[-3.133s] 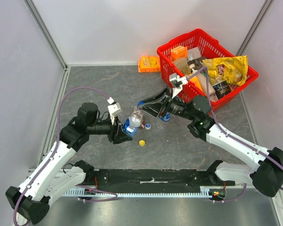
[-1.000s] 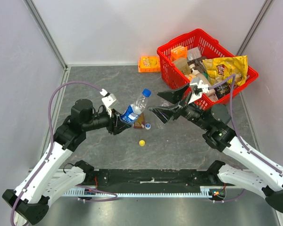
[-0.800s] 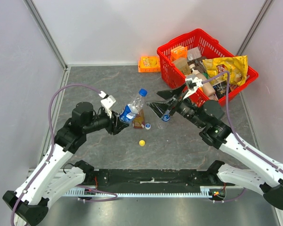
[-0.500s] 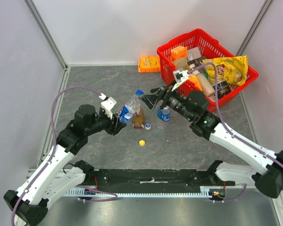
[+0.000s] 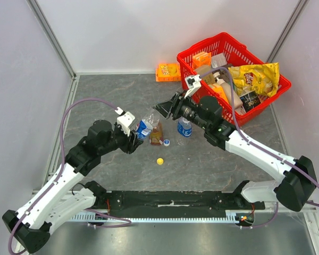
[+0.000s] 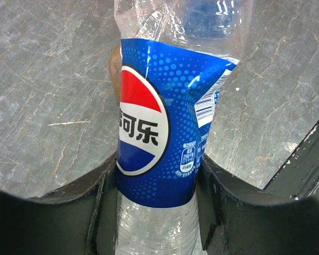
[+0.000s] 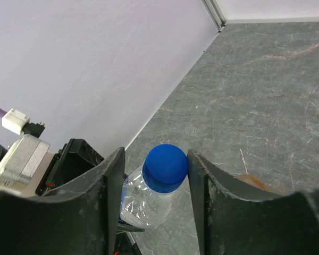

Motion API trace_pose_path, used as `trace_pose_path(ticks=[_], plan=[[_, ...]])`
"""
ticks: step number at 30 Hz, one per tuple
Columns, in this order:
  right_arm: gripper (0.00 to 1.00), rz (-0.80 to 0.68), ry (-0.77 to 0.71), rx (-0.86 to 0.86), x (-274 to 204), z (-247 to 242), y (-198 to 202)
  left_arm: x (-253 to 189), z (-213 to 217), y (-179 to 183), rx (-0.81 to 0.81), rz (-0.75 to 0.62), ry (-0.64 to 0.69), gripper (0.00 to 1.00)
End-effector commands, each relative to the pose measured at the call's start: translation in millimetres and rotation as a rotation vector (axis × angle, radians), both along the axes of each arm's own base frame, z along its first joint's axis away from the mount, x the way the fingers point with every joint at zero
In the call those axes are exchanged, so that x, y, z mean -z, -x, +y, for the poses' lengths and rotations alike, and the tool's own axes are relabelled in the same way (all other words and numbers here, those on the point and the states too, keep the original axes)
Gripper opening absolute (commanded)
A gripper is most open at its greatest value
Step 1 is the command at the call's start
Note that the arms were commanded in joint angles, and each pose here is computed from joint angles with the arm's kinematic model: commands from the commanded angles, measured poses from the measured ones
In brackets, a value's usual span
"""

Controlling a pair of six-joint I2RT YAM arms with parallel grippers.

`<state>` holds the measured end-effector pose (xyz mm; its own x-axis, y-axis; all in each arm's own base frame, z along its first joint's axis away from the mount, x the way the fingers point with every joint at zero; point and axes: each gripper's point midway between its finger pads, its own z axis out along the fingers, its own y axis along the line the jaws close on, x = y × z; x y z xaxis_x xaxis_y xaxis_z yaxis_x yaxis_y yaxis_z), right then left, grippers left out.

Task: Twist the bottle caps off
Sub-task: Unscrew the bottle cap from the plastic bottle.

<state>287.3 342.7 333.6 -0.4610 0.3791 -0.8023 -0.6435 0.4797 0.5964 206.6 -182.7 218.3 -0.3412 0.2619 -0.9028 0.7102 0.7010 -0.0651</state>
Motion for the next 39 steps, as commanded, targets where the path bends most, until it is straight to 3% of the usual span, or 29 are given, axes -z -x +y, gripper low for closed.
trace_pose_path(ticks=[1, 9, 18, 28, 39], plan=[[0.55, -0.034, -0.078, -0.025, -22, 1, 4, -1, 2, -4, -0.002, -0.042, -0.033, 0.05], [0.54, -0.010, -0.081, -0.026, -14, 2, 1, 0, 0, 0, 0.007, -0.045, -0.037, 0.05], [0.00, 0.012, -0.101, -0.051, -6, 2, 2, 1, -1, 3, 0.017, -0.048, -0.043, 0.05], [0.00, -0.077, -0.100, -0.132, -9, 1, 19, -8, -10, 8, 0.075, -0.044, -0.030, 0.05], [0.00, -0.320, -0.166, -0.315, -44, -8, 70, -44, -35, 37, 0.259, -0.033, 0.097, 0.02]])
